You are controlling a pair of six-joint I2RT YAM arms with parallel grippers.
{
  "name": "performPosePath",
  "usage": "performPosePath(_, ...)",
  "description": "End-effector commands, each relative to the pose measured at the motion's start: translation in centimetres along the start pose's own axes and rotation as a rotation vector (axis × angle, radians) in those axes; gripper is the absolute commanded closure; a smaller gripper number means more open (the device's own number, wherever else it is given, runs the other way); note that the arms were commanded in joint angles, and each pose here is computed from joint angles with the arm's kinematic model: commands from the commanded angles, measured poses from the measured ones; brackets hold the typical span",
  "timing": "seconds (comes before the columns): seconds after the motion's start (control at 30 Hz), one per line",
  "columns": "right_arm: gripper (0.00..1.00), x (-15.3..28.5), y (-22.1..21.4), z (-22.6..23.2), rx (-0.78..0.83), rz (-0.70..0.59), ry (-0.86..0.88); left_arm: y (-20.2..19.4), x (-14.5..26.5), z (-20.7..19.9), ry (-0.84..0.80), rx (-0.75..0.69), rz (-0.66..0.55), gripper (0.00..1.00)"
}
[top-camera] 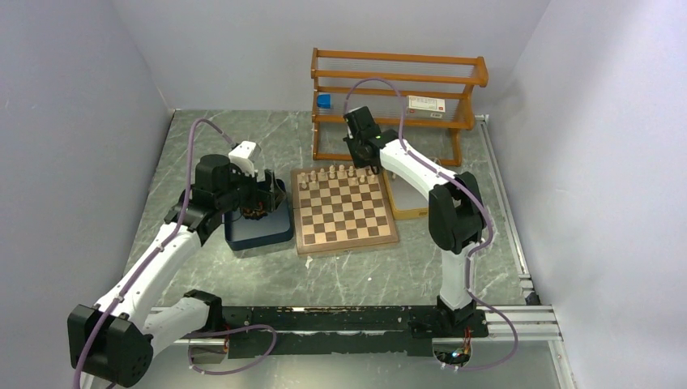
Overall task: Set up the chess pieces on the board
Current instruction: Place the chess piece on the chessboard.
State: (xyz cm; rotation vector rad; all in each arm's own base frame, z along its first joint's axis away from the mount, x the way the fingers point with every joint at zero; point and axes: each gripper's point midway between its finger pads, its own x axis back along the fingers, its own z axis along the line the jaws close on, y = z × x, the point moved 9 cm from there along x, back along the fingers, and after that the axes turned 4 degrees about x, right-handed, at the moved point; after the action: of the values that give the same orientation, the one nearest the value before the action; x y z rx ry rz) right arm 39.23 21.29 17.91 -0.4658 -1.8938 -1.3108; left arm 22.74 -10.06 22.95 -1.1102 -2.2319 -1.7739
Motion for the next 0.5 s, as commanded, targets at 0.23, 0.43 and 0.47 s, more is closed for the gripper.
performPosePath(0.23,0.97,-2.1,-1.2,-0.6,0.032,-0.003,-0.004,0.3,0.1,-0.1,-0.016,-0.014,0.001,0.00)
performPosePath(0.43,1.00,-0.9,-0.4,-1.7,0.196,-0.083,-0.024,0.2,0.1,-0.1,-0.022,-0.013,0.004,0.00)
performPosePath(0.47,1.00,-0.5,-0.2,-1.9,0.234,-0.102,-0.027,0.2,0.1,-0.1,-0.026,-0.013,0.004,0.00)
